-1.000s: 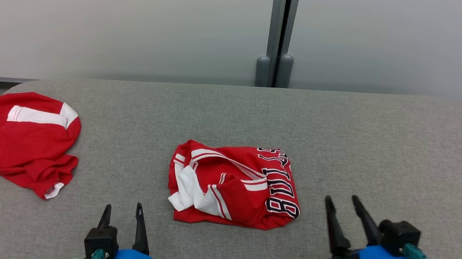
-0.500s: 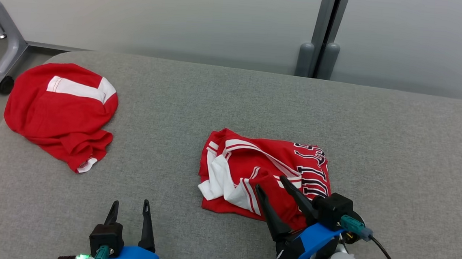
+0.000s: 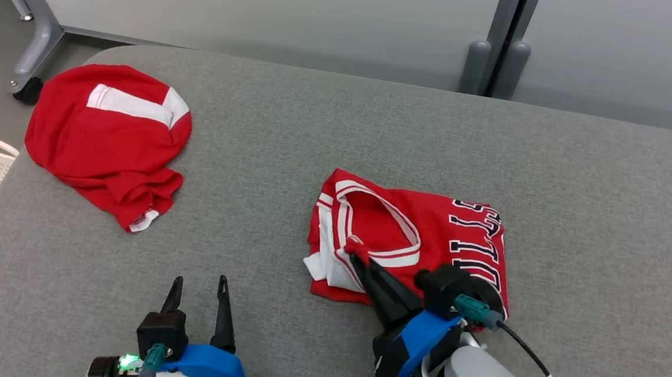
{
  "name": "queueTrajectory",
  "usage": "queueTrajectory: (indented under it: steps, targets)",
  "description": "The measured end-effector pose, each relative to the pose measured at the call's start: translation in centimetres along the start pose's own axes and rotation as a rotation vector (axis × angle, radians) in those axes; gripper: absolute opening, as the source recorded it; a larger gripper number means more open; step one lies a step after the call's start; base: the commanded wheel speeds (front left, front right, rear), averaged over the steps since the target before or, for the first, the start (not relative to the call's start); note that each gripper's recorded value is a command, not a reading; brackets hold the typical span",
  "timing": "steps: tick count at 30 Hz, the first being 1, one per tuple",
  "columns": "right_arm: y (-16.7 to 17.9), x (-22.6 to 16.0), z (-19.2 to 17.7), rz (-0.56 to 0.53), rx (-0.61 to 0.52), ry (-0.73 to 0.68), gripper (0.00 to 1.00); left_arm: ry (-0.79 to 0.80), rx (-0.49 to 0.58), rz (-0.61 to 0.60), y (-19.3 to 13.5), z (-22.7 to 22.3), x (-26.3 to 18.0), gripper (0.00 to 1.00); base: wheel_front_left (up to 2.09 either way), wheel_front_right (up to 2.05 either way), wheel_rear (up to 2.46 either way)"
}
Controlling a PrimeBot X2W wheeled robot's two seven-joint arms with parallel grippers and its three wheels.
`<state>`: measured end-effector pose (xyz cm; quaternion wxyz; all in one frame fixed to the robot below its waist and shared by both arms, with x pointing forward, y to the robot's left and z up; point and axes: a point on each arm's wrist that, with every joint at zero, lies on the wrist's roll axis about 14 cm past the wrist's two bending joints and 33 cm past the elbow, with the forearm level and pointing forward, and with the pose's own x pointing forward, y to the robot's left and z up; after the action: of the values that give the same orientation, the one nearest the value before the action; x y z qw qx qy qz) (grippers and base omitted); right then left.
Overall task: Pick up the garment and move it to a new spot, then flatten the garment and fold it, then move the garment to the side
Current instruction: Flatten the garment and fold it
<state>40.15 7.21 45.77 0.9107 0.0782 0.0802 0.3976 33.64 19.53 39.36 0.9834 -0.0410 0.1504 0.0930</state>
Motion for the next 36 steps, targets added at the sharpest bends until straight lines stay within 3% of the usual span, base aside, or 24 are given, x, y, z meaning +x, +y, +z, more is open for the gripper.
queueTrajectory:
  steps: [8,9,10,11,15,19,23,28,32,36]
  targets:
    - [4.6,1.4,-2.1,0.189,-0.126,0.083,0.00,0.002,-0.028,0.026,0.7,0.0,-0.4,1.00,0.00,0.00,0.00]
    - [5.1,1.2,-3.1,0.212,-0.138,0.117,0.16,0.004,-0.029,0.030,0.8,-0.1,-0.5,1.00,0.00,0.00,0.00]
    - [5.6,0.9,-4.3,0.231,-0.133,0.153,0.67,0.007,-0.031,0.037,1.0,-0.2,-0.6,1.00,0.00,0.00,0.00]
    - [6.4,0.6,-5.0,0.255,-0.118,0.174,1.00,0.009,-0.033,0.043,1.1,-0.2,-0.7,1.00,0.00,0.00,0.00]
    - [8.6,0.9,-4.2,0.317,-0.067,0.157,1.00,0.011,-0.035,0.055,1.3,-0.2,-0.6,1.00,0.00,0.00,0.00]
    - [7.0,1.6,-0.8,0.258,-0.009,0.056,1.00,-0.007,-0.036,0.039,0.8,0.4,0.0,1.00,0.00,0.00,0.00]
    - [-0.7,1.1,3.9,0.026,-0.006,-0.093,1.00,-0.038,-0.026,0.011,-0.3,1.5,0.7,1.00,0.00,0.00,0.00]
    - [-9.4,-4.1,5.3,-0.300,-0.009,-0.176,1.00,-0.076,-0.001,-0.032,-1.8,2.7,1.5,1.00,0.00,0.00,0.00]
    - [-13.5,-8.8,5.5,-0.491,-0.033,-0.201,1.00,-0.099,0.024,-0.068,-3.0,3.4,1.9,1.00,0.00,0.00,0.00]
    - [-15.3,-12.8,4.7,-0.610,-0.051,-0.184,1.00,-0.110,0.043,-0.092,-3.8,3.7,2.0,1.00,0.00,0.00,0.00]
